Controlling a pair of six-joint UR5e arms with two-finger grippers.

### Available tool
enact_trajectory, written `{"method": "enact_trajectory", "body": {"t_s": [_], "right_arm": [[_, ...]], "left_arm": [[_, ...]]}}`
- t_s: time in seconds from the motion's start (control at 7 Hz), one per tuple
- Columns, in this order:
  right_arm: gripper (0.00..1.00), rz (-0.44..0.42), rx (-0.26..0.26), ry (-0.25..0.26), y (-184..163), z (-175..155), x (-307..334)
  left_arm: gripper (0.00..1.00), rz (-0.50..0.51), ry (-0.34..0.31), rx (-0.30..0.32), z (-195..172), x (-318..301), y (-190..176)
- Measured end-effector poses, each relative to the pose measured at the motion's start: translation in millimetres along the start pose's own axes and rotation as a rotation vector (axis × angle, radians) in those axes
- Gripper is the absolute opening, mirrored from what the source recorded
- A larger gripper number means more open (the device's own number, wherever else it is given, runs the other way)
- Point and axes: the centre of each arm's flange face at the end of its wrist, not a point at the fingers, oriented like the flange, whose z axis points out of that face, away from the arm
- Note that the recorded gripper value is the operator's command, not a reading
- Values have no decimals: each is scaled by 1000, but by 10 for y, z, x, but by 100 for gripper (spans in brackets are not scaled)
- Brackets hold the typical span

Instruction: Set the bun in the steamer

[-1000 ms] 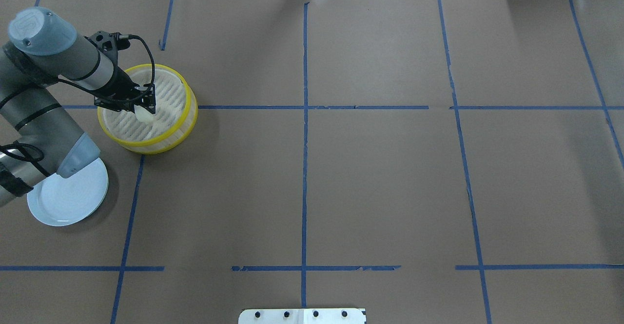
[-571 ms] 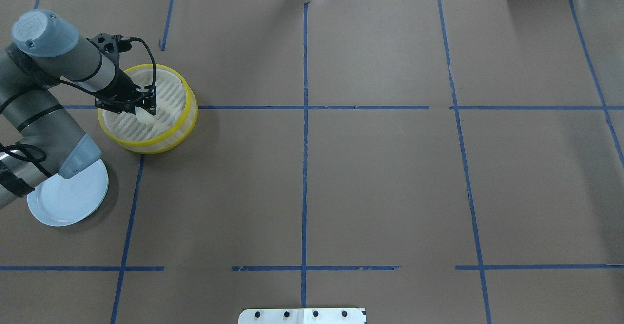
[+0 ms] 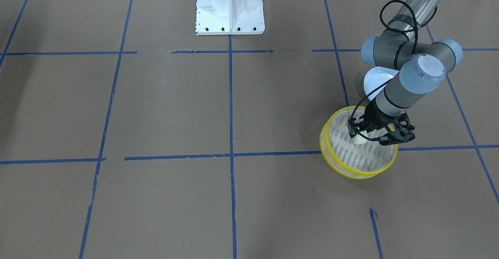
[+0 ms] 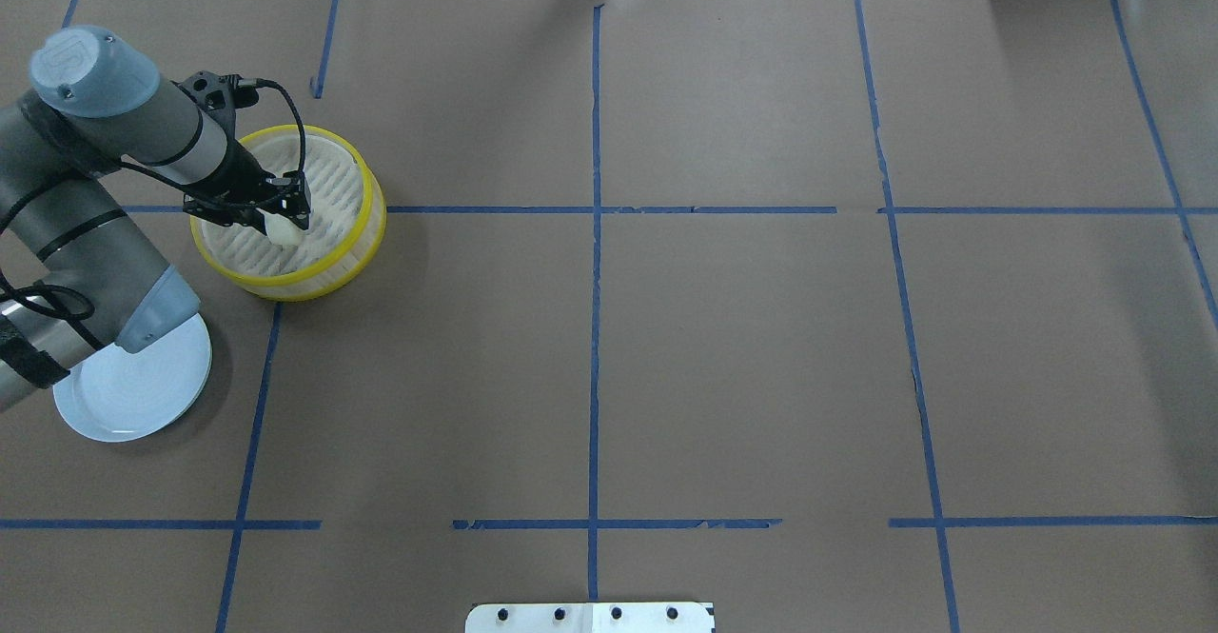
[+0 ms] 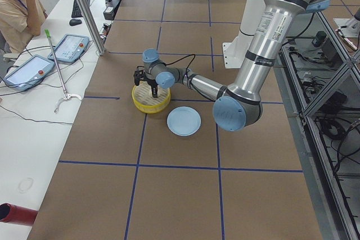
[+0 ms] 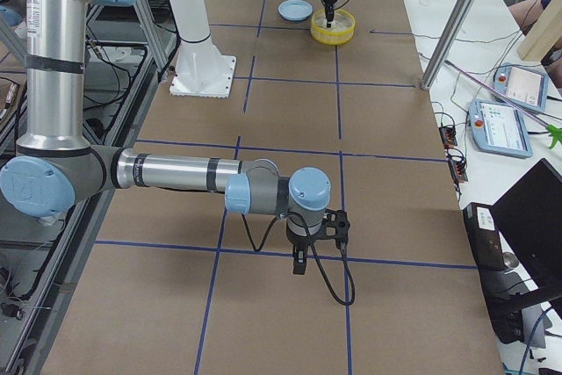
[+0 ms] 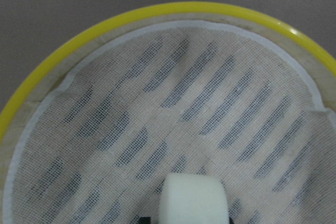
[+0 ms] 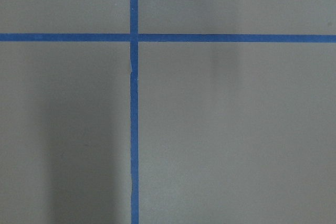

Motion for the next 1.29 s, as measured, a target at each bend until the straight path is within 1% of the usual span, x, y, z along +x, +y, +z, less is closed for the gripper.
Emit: {"method": "enact_trajectory", "body": {"t_s": [0.14,0.29,0.43,0.57,0.71,0.86,1.0,1.14,1.29], "right_arm": [[100,0,0,0,0,0,0],[100,0,0,0,0,0,0],[100,0,0,0,-1,-1,-1],[100,0,0,0,-3,-2,-2],[100,0,0,0,-2,-1,-1],[100,0,0,0,-1,0,0],[100,0,0,0,0,0,0],[100,0,0,0,0,0,0],[100,0,0,0,0,0,0]], "left_arm": [[91,-2,6,13,-98,-42,-73],[91,-10,14,34,-323,-169,-238],[92,10,10,42,-657,-360,-425],[92,61,-12,52,-1100,-631,-609],[92,129,-53,67,-1623,-1064,-751],[95,177,-88,71,-2058,-1649,-800],[99,194,-99,71,-2359,-2322,-748],[100,198,-101,69,-2514,-2957,-603],[100,197,-98,52,-2516,-3440,-380]]}}
